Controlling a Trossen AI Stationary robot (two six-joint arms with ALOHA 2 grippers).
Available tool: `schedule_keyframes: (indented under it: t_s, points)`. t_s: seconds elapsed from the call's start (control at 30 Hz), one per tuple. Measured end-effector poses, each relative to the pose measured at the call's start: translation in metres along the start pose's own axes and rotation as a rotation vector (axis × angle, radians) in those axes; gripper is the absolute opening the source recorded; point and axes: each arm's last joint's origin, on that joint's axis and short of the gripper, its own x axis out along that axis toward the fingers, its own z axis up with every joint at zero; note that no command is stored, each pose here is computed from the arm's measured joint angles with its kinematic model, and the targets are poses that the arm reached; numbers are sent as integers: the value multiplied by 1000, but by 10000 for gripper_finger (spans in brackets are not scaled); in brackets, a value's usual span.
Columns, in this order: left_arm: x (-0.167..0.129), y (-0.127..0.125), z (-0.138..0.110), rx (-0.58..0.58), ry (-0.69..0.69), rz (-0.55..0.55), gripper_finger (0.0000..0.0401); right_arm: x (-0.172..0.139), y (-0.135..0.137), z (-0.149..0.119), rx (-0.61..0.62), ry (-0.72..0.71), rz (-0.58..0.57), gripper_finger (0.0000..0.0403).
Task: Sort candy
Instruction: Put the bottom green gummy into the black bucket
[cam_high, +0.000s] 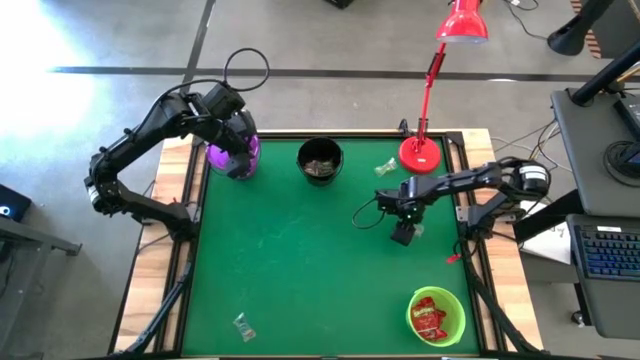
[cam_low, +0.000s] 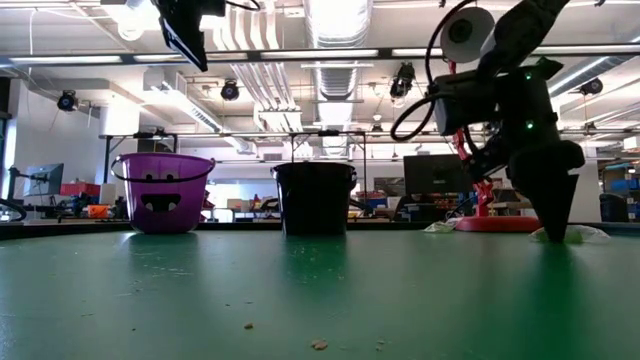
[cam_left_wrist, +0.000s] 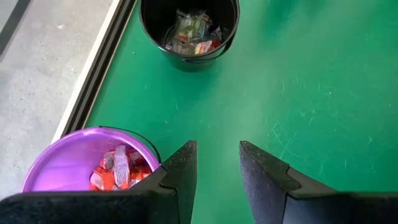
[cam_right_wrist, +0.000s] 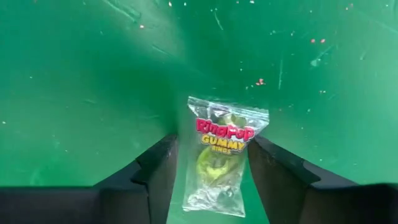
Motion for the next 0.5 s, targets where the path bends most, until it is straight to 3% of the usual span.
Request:
schedule_keyframes:
  t_s: [0.37, 0.5]
  points:
    - [0, 0, 0, -1, 1, 0, 102, 12, 1, 4, 18, 75, 27, 38]
    - [0, 0, 0, -1, 1, 0, 102, 2, 3, 5, 37, 39, 47, 14]
